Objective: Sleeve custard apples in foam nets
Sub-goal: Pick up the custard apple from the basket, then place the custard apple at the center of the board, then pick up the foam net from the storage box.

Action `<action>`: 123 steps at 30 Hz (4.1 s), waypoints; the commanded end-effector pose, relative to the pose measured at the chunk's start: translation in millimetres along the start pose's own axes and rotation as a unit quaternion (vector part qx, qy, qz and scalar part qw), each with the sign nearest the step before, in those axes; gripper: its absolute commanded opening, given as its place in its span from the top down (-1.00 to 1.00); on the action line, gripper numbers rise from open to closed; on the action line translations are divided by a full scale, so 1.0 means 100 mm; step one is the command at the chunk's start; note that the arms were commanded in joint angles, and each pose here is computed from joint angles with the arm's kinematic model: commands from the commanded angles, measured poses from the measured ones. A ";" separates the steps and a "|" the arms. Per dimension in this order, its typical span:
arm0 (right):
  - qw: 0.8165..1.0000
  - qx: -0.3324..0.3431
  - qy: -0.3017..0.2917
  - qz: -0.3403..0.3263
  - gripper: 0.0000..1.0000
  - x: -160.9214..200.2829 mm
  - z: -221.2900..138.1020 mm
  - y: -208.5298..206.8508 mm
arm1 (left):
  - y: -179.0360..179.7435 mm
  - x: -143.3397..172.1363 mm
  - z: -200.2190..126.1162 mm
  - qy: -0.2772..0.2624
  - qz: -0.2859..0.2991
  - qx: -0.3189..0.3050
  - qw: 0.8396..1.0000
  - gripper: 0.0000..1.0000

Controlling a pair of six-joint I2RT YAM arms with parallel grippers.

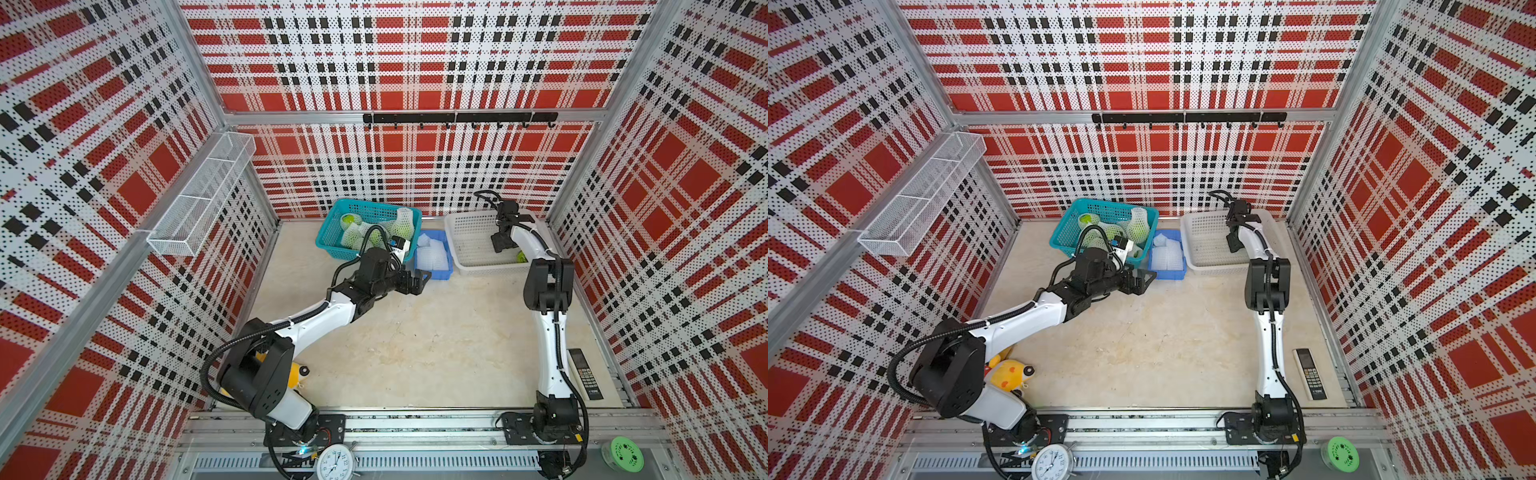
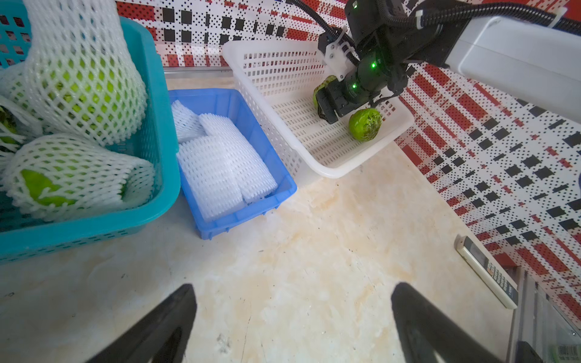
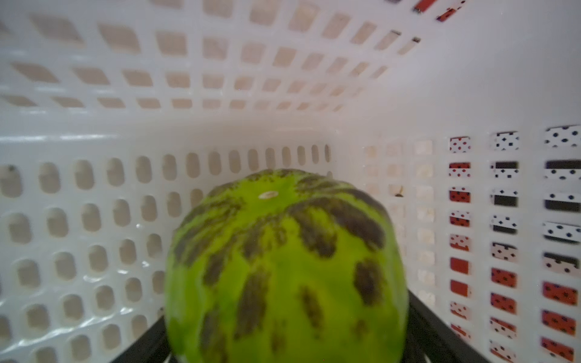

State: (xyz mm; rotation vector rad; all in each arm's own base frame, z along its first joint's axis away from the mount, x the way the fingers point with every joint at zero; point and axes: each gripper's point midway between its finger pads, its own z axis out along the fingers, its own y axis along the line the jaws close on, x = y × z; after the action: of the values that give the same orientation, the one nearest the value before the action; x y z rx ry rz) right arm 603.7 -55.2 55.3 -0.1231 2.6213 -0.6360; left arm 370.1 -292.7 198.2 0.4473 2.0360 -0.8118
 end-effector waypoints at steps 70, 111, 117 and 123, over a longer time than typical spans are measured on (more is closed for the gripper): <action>0.935 -0.341 0.008 -0.097 -0.18 2.92 -3.08 3.04 | 0.20 0.55 -2.03 -0.034 -0.040 -0.128 0.990 -0.99; 0.891 -0.371 -0.247 0.088 -0.53 0.79 -4.03 1.84 | 0.60 0.20 -1.80 -0.082 -0.050 -0.215 0.972 -0.99; 0.909 -0.349 -0.211 0.081 -0.49 0.17 -3.50 2.01 | 0.75 0.11 -1.56 -0.075 -0.060 -0.223 0.970 -0.99; 0.924 -0.324 -0.189 0.079 -0.33 -0.38 -2.94 2.29 | 0.88 0.08 -1.30 -0.059 -0.070 -0.228 0.969 -0.99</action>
State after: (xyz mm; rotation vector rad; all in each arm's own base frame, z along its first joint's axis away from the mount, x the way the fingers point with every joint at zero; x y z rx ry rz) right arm 495.1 273.6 210.6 -0.1681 2.3092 0.3280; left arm 323.5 -133.5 191.4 0.0233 2.1402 -0.3693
